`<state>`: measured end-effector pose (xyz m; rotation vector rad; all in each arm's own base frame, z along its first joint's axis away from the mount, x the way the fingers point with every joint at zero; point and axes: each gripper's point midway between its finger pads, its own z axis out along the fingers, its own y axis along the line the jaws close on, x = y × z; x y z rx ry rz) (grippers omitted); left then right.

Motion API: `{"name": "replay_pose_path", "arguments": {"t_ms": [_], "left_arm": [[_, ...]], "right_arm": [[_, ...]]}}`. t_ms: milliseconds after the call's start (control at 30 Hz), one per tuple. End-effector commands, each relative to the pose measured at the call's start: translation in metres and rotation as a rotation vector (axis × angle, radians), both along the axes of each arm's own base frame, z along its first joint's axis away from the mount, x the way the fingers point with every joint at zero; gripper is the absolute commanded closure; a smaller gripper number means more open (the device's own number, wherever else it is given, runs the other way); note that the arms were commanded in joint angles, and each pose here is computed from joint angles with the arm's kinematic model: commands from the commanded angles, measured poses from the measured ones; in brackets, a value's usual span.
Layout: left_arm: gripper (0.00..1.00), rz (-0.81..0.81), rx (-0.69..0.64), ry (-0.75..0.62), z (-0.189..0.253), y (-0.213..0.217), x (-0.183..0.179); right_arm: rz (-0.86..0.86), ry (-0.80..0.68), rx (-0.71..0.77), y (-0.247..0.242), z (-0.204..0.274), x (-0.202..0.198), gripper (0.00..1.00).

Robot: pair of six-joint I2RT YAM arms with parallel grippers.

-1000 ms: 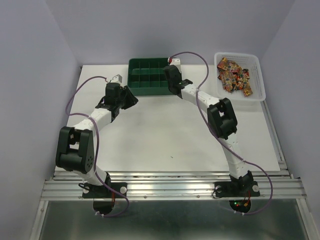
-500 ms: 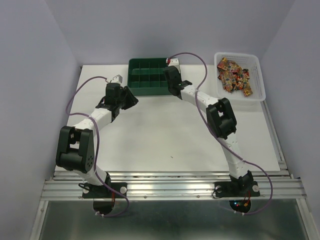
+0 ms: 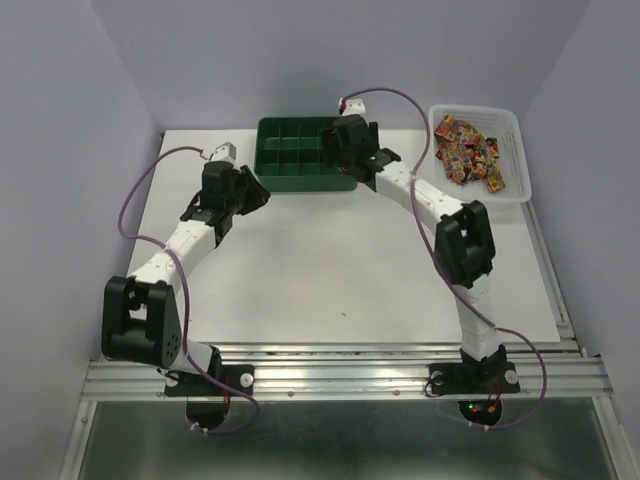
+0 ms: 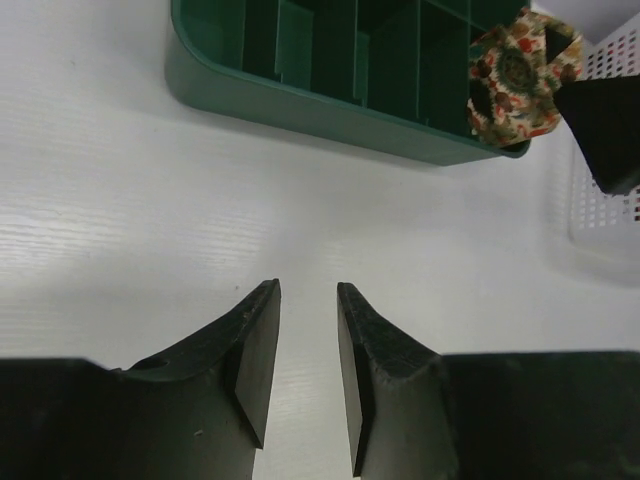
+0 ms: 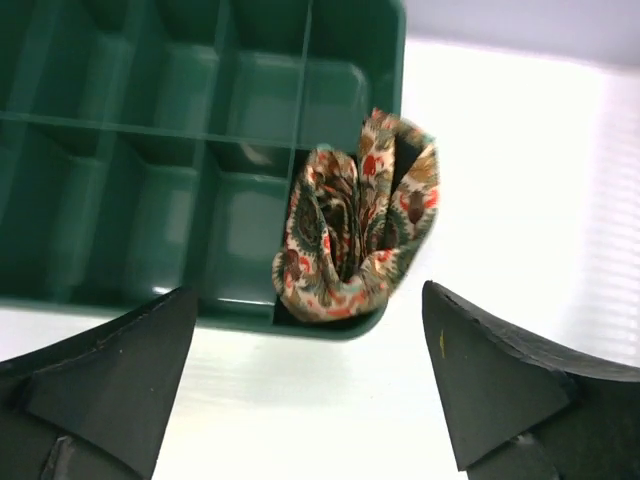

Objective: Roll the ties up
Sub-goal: Place the rolled tie into the container

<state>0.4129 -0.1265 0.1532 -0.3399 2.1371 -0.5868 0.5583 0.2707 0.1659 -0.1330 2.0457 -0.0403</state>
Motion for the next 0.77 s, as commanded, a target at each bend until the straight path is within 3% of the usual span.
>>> {"name": "replay_pose_path", "arguments": {"t_ms": [0, 67, 100, 133, 233, 300, 333, 367, 433, 467, 600, 733], "left_arm": [[0.58, 0.094, 0.028, -0.221, 0.096, 0.024, -0.01], [0.49, 0.132, 0.036, -0.265, 0.118, 0.035, -0.027], [0.45, 0.185, 0.05, -0.291, 0.126, 0.046, -0.03], [0.37, 0.205, 0.064, -0.261, 0.119, 0.051, -0.039], [0.23, 0.31, 0.084, -0.28, 0.129, 0.074, -0.06], [0.03, 0.37, 0.104, -0.266, 0.125, 0.087, -0.076], [0.02, 0.381, 0.104, -0.262, 0.124, 0.09, -0.08], [0.02, 0.4, 0.099, -0.275, 0.128, 0.094, -0.089], [0.01, 0.43, 0.071, -0.266, 0.118, 0.097, -0.096], [0.01, 0.432, 0.053, -0.285, 0.122, 0.097, -0.101], [0.01, 0.44, 0.026, -0.282, 0.109, 0.097, -0.11], [0.01, 0.429, 0.013, -0.272, 0.103, 0.094, -0.108]], "right_arm": [[-0.022, -0.214, 0.227, -0.017, 0.129, -0.04, 0.0], [-0.081, -0.24, 0.242, -0.038, 0.133, -0.056, 0.0], [-0.115, -0.305, 0.31, -0.053, 0.166, -0.074, 0.0], [-0.169, -0.263, 0.272, -0.069, 0.135, -0.086, 0.0], [-0.285, -0.247, 0.32, -0.11, 0.125, -0.134, 0.0], [-0.372, -0.219, 0.337, -0.133, 0.106, -0.158, 0.0], [-0.382, -0.239, 0.38, -0.143, 0.116, -0.175, 0.0], [-0.405, -0.176, 0.331, -0.155, 0.08, -0.192, 0.0], [-0.436, -0.181, 0.384, -0.169, 0.076, -0.215, 0.0], [-0.448, -0.135, 0.358, -0.177, 0.046, -0.229, 0.0], [-0.453, -0.127, 0.375, -0.192, 0.021, -0.256, 0.0], [-0.465, -0.143, 0.406, -0.199, 0.027, -0.266, 0.0]]}}
